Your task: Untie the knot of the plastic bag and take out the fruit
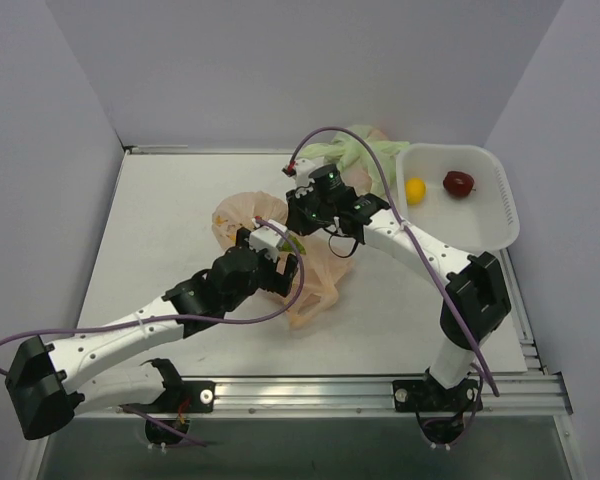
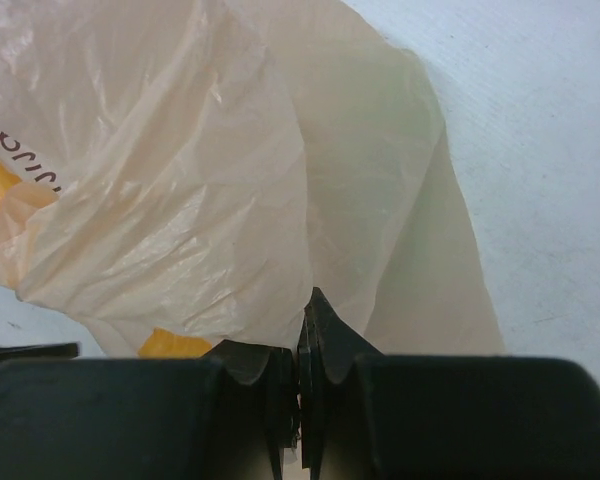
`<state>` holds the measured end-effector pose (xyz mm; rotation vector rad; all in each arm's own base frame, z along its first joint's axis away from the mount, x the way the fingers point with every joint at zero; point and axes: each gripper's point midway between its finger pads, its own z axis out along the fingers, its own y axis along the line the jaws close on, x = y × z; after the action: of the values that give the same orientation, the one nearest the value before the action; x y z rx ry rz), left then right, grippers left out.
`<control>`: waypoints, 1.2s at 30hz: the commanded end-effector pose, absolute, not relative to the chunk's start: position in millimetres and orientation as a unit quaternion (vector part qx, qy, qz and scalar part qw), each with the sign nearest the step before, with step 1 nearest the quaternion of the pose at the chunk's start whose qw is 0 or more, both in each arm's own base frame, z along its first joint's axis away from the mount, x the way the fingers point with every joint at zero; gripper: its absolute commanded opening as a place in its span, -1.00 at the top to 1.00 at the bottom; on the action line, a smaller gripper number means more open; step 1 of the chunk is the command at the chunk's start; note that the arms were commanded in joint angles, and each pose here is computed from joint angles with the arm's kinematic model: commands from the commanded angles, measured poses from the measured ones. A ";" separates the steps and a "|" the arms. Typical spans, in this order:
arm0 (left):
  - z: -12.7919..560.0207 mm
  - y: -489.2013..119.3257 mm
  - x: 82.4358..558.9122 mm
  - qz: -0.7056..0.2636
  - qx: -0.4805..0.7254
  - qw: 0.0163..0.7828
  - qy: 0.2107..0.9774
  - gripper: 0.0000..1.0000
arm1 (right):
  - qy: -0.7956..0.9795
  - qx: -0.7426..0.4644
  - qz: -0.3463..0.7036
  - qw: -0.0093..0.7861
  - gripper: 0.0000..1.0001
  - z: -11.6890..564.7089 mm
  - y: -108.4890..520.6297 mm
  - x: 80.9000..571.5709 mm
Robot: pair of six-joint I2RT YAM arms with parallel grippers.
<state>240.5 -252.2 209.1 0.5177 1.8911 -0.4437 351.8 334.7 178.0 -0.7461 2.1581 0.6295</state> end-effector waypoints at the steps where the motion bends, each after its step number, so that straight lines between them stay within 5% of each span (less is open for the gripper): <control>1: 243.9 -266.7 273.8 -0.184 0.176 0.622 0.740 -0.90 | 0.825 -0.293 0.281 0.393 1.00 203.5 339.6 340.1; 11: 164.8 -262.9 301.9 -0.108 0.108 0.583 0.798 -0.61 | 0.828 -0.283 0.292 0.385 1.00 196.9 334.3 341.1; 20: 60.7 -233.7 240.6 -0.130 0.052 0.432 0.891 -0.36 | 0.845 -0.179 0.265 0.429 1.00 214.0 303.3 411.6; 30: 21.7 -231.8 186.7 -0.169 0.028 0.321 0.931 -0.31 | 0.869 -0.060 0.222 0.439 0.95 182.9 280.9 495.5; 33: 25.2 -228.7 184.2 -0.176 0.021 0.325 0.929 -0.28 | 0.876 -0.044 0.217 0.429 0.87 171.5 274.5 503.4; 36: 31.1 -228.9 183.0 -0.184 0.023 0.329 0.926 -0.28 | 0.880 -0.054 0.216 0.420 0.46 167.5 273.4 501.4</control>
<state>194.6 -232.5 28.2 0.0634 2.3852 -0.4605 485.2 276.5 132.0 -0.1668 2.2889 0.5460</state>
